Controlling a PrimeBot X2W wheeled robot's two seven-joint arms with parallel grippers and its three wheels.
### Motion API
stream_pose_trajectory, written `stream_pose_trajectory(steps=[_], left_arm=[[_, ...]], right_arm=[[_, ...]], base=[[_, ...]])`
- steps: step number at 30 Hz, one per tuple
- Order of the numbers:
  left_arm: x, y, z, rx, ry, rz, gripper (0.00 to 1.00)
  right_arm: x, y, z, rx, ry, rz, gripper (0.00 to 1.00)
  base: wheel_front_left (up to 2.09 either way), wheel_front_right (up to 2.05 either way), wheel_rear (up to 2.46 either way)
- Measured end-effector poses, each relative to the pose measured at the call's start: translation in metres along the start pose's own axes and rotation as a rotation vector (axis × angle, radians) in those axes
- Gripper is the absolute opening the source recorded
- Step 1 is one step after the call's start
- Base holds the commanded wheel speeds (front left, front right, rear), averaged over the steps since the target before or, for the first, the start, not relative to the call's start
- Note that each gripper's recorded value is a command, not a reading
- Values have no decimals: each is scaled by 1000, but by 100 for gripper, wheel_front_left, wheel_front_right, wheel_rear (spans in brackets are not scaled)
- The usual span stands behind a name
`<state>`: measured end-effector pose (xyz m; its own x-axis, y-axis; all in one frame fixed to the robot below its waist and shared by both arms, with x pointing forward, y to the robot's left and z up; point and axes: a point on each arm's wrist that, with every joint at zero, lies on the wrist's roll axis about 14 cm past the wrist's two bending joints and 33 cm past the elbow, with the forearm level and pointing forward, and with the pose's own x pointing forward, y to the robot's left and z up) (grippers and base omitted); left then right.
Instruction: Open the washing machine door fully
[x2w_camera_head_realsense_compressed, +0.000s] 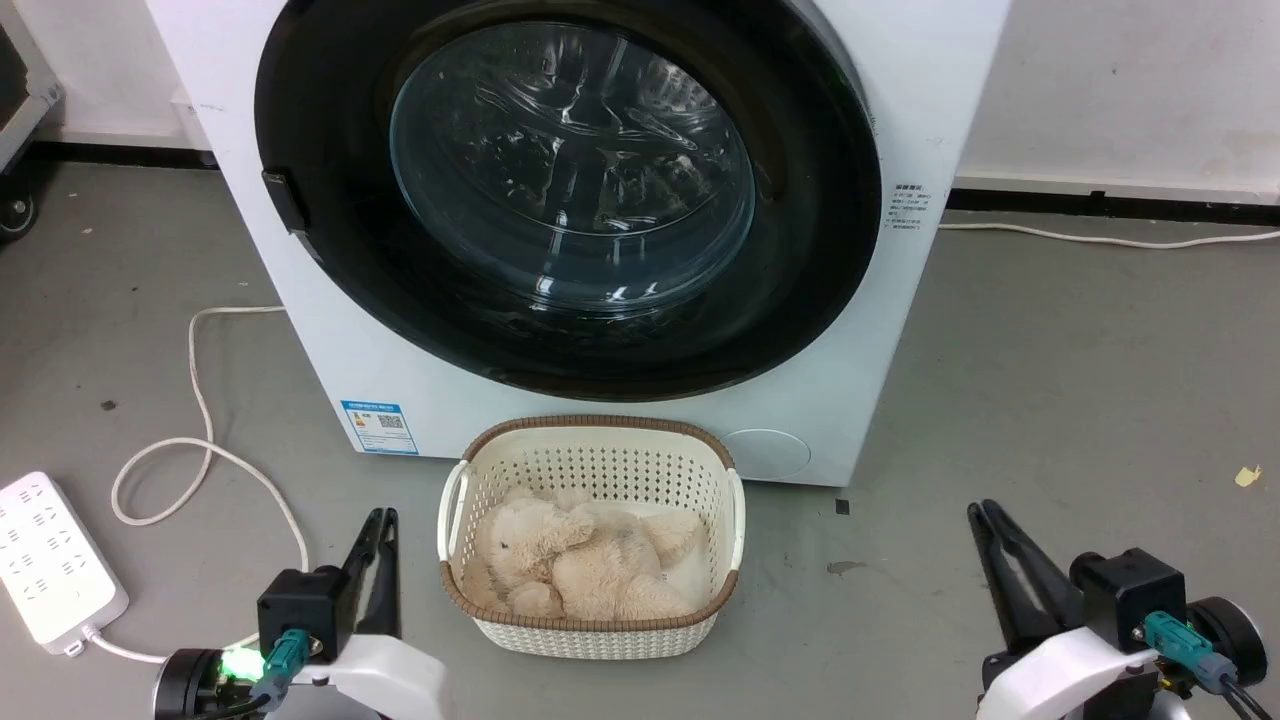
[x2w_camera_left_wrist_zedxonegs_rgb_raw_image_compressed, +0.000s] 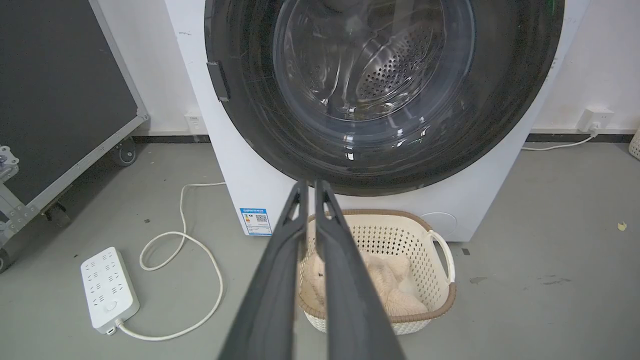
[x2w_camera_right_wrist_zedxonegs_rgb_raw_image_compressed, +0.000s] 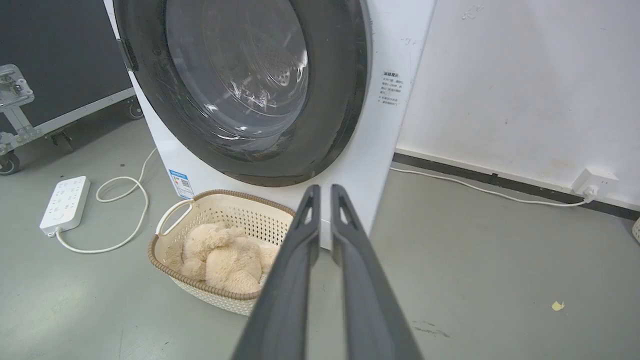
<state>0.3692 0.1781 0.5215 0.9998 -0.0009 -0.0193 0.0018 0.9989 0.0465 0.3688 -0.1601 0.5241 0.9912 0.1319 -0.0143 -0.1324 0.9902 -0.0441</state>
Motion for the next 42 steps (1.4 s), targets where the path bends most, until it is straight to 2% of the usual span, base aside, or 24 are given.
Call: stream_pose_trajectory(steps=[26, 27, 28, 35, 42], left_arm=[[4, -11, -5, -2, -14, -25, 100], [4, -11, -5, -3, -14, -27, 100], [5, -12, -6, -3, -14, -29, 100], [9, -15, -4, -8, -29, -31, 100], [12, -17, -1, -11, -49, -38, 100]], right_arm=[[5, -4, -2, 15, -25, -9, 100], [6, -4, -2, 17, -27, -9, 44], [6, -4, -2, 21, -28, -9, 0], [12, -6, -2, 56, -43, -12, 0], [28, -14, 17, 109, -97, -7, 0]], base=[[0, 0, 0], [0, 0, 0], [0, 0, 0], [0, 0, 0], [0, 0, 0]])
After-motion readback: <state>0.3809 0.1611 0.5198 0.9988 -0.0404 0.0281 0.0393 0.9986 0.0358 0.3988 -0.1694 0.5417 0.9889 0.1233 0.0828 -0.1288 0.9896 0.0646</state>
